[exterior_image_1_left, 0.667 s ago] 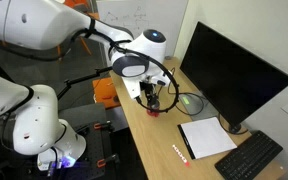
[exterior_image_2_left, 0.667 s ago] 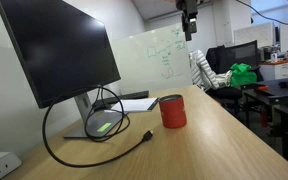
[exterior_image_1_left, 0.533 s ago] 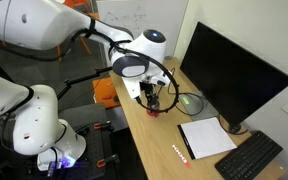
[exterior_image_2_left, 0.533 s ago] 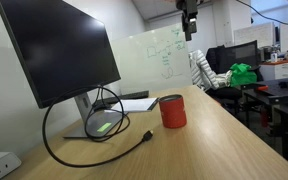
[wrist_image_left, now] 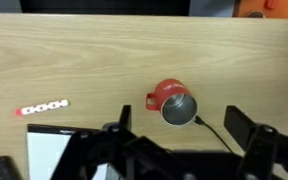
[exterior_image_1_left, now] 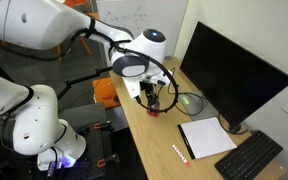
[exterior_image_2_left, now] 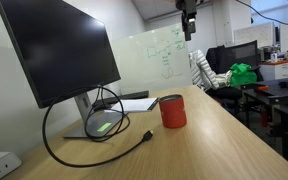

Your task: Place the marker inside the red thermos on the left side of the desk

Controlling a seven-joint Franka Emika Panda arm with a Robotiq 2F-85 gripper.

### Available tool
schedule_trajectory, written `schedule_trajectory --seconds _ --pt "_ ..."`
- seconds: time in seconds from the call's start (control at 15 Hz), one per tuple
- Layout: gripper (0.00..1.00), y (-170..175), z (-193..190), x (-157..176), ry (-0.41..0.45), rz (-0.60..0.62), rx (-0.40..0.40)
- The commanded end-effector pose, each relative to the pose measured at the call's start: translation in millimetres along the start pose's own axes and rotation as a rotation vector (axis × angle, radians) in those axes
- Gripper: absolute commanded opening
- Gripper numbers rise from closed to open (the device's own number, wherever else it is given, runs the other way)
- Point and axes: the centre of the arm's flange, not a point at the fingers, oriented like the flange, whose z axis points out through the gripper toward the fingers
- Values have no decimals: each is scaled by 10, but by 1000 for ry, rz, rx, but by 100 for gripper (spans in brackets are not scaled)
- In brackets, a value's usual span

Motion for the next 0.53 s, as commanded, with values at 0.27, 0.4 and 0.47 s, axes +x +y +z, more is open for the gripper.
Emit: schedule_trajectory --seconds 0.27,0.4,0.47 --pt "100 34 -89 730 160 401 -24" --pt "100 247 -18 955 188 512 -34" --pt "100 404 26 1084 195 569 -40"
